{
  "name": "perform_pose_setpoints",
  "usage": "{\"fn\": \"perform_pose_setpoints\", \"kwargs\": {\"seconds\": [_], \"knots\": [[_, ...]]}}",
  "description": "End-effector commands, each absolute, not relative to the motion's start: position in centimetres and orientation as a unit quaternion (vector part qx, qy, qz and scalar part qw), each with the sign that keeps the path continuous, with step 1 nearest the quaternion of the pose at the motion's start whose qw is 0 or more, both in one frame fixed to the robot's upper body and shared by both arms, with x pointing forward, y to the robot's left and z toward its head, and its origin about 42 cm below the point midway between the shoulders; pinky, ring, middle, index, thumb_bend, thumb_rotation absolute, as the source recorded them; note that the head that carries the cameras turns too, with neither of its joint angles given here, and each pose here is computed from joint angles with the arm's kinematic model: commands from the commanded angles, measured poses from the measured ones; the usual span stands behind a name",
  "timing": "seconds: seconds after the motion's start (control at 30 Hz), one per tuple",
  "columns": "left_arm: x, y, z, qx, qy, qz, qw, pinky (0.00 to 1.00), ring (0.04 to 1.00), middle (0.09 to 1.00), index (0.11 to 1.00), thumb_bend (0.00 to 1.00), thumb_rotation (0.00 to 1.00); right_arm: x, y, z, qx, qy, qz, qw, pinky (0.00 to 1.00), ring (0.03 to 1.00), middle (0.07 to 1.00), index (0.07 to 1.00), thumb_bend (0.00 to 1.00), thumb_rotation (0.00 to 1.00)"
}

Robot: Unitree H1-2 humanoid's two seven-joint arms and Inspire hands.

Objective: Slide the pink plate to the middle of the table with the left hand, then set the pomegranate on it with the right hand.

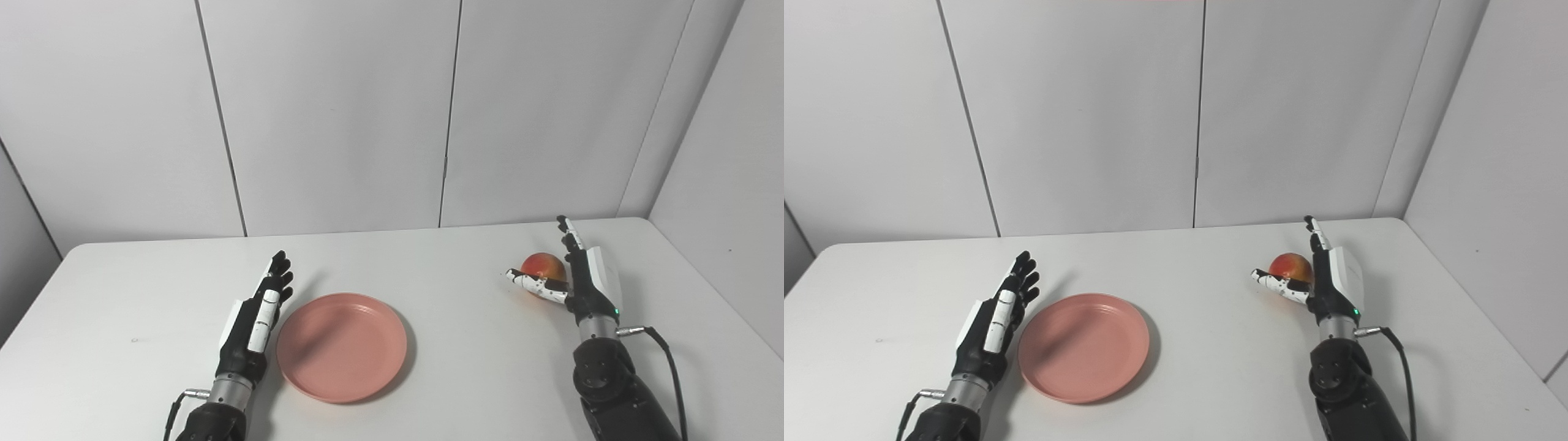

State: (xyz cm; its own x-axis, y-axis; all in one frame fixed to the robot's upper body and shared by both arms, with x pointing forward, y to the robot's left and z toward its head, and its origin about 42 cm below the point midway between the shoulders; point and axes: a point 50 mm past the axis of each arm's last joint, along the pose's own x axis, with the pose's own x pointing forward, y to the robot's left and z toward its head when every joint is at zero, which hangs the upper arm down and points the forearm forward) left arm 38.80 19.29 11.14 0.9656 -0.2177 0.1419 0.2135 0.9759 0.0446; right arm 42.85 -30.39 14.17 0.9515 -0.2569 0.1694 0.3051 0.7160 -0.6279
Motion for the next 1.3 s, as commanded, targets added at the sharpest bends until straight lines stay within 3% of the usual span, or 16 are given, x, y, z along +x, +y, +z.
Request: {"fn": "perform_pose_setpoints", "kwargs": {"seconds": [0.0, 0.43, 0.6, 0.67, 0.73, 0.83, 1.27], "knots": [[38.2, 19.9, 10.1, 0.022, -0.069, -0.104, 0.992, 0.96, 0.981, 0.992, 0.994, 0.63, 1.00, 44.5, -30.6, 17.1, -0.349, -0.065, -0.159, 0.921, 0.77, 0.866, 0.910, 0.917, 0.85, 0.29], [38.1, 19.8, 10.1, 0.017, -0.068, -0.104, 0.992, 0.97, 0.981, 0.987, 0.989, 0.63, 1.00, 44.5, -30.5, 16.1, -0.365, -0.039, -0.155, 0.917, 0.71, 0.814, 0.870, 0.881, 0.79, 0.13], [38.1, 19.8, 10.1, 0.022, -0.069, -0.102, 0.992, 0.96, 0.974, 0.982, 0.983, 0.63, 1.00, 44.4, -30.4, 15.6, -0.358, -0.051, -0.164, 0.918, 0.68, 0.770, 0.815, 0.815, 0.74, 0.04], [38.1, 19.8, 10.1, 0.021, -0.069, -0.102, 0.992, 0.96, 0.973, 0.980, 0.981, 0.63, 1.00, 44.4, -30.3, 15.6, -0.352, -0.063, -0.174, 0.918, 0.64, 0.730, 0.782, 0.782, 0.71, 0.01], [38.1, 19.7, 10.1, 0.022, -0.069, -0.100, 0.992, 0.95, 0.968, 0.975, 0.976, 0.62, 1.00, 44.3, -30.2, 15.7, -0.347, -0.075, -0.185, 0.916, 0.50, 0.553, 0.626, 0.645, 0.62, 0.00], [38.0, 19.6, 10.1, 0.024, -0.070, -0.099, 0.992, 0.95, 0.965, 0.972, 0.973, 0.62, 1.00, 44.1, -30.2, 15.8, -0.347, -0.084, -0.198, 0.913, 0.45, 0.444, 0.521, 0.547, 0.53, 0.00], [37.9, 19.2, 10.2, 0.030, -0.068, -0.094, 0.993, 0.93, 0.960, 0.967, 0.967, 0.61, 1.00, 43.8, -30.4, 16.1, -0.349, -0.103, -0.218, 0.905, 0.43, 0.422, 0.505, 0.519, 0.51, 0.00]]}}
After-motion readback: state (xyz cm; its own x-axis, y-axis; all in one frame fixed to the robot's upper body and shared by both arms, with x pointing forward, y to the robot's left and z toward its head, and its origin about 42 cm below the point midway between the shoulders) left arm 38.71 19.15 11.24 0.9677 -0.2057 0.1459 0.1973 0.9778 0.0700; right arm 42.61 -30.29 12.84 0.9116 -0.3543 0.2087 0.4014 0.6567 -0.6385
